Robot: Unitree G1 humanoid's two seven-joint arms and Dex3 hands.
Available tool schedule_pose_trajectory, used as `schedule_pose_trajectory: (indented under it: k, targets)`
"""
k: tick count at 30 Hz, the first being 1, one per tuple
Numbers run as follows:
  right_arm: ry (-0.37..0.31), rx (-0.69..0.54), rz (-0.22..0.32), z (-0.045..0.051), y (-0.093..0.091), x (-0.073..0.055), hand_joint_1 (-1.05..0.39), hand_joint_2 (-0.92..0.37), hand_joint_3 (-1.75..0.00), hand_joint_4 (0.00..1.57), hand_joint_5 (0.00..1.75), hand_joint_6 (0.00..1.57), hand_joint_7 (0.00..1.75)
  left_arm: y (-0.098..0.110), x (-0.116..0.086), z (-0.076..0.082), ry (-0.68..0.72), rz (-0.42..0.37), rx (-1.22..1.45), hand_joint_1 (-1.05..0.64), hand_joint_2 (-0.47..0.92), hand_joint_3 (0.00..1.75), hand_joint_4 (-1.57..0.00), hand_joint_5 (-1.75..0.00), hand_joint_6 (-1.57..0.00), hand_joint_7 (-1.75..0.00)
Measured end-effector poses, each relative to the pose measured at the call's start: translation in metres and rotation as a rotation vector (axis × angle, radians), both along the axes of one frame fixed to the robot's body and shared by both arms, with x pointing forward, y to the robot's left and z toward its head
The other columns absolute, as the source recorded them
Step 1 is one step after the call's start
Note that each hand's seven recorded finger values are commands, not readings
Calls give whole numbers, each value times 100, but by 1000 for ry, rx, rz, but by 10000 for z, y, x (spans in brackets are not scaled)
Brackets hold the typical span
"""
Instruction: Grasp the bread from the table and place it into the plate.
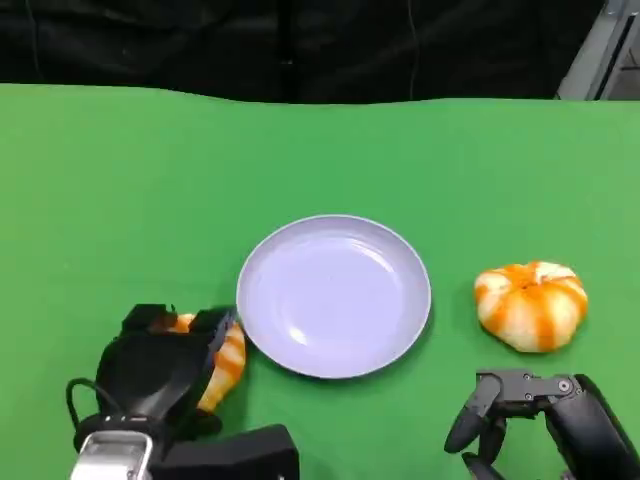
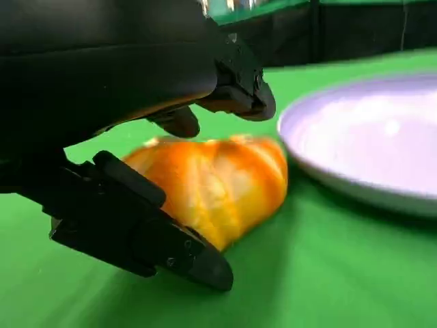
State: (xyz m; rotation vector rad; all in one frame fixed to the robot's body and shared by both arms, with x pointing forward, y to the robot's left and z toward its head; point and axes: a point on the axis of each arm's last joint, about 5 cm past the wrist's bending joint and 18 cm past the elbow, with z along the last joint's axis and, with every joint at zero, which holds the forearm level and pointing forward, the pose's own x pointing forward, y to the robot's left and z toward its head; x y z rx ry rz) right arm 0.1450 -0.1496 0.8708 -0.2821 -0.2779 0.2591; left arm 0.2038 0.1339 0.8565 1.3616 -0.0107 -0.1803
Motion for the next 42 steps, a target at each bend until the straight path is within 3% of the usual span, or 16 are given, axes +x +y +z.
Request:
schedule_pose_trajectory:
  k: [1, 4, 7, 9, 10, 11, 12, 13, 17, 19, 20, 21, 23, 26, 32, 42]
  targets:
    - [0, 0, 0, 0, 0, -1, -9, 6, -151, 102, 150, 106, 107, -6, 14, 1, 6, -2, -3, -32, 88, 1, -64, -33, -64, -4]
    - [-8, -1, 0, 18, 2, 1, -10, 5, -150, 103, 149, 106, 106, 25, 54, -18, 34, -22, -17, -23, 92, 5, -75, -27, -72, -3]
    - [-14, -2, 1, 30, 4, -2, -9, 5, -152, 103, 148, 106, 106, 81, 99, -3, 57, -49, -18, -19, 92, 5, -94, -36, -91, -9]
    - [-10, -2, -1, 25, 2, -12, -9, 5, -153, 103, 148, 106, 106, 101, 103, -22, 37, -60, -43, -20, 92, 9, -101, -77, -117, -7]
    - [-8, -1, -1, 24, 1, -16, -9, 6, -153, 103, 148, 106, 106, 116, 99, -43, 10, -62, -60, -25, 92, 12, -99, -111, -127, -10]
    - [-7, -1, -2, 23, 1, -19, -9, 6, -154, 103, 149, 107, 106, 131, 92, -65, -20, -60, -84, -27, 92, 16, -94, -141, -126, -30]
    - [-7, -2, -1, 24, 2, -19, -9, 6, -154, 103, 149, 107, 106, 142, 84, -80, -48, -57, -109, -30, 92, 17, -91, -161, -109, -74]
    - [-7, -3, -1, 24, 3, -19, -9, 6, -154, 104, 148, 107, 106, 152, 74, -96, -74, -53, -126, -31, 91, 16, -90, -169, -98, -94]
    - [-8, -11, -2, 23, 6, -22, -8, 6, -154, 104, 148, 108, 105, 189, 41, -136, -165, -45, -154, -25, 88, 18, -88, -174, -85, -133]
    - [-7, -10, -3, 21, 8, -25, -8, 5, -154, 104, 148, 108, 105, 209, 24, -149, -205, -42, -165, -23, 86, 19, -87, -175, -82, -142]
    - [-7, -9, -3, 20, 9, -26, -8, 5, -154, 104, 148, 108, 105, 218, 18, -157, -224, -39, -170, -21, 83, 27, -86, -175, -78, -149]
    - [-6, -9, -2, 20, 11, -27, -8, 5, -154, 104, 148, 108, 105, 228, 13, -163, -241, -35, -174, -18, 65, 61, -87, -175, -80, -150]
    - [-6, -8, -1, 19, 14, -27, -9, 5, -153, 105, 148, 109, 105, 245, 0, -174, -285, -21, -191, -14, 48, 93, -88, -175, -80, -155]
    - [-7, -7, 0, 20, 16, -26, -10, 5, -152, 106, 147, 109, 104, 272, -6, -199, -387, 1, -233, -13, 40, 114, -92, -175, -79, -165]
    - [-6, -6, -2, 19, 21, -25, -9, 3, -151, 106, 147, 110, 103, 300, -19, -255, -537, 8, -312, -13, 29, 147, -94, -175, -85, -154]
    - [4, -5, -1, 24, 37, -23, -9, 4, -152, 106, 148, 111, 102, 178, 96, -178, -680, -173, -429, -13, 13, 161, -96, -168, -92, -139]
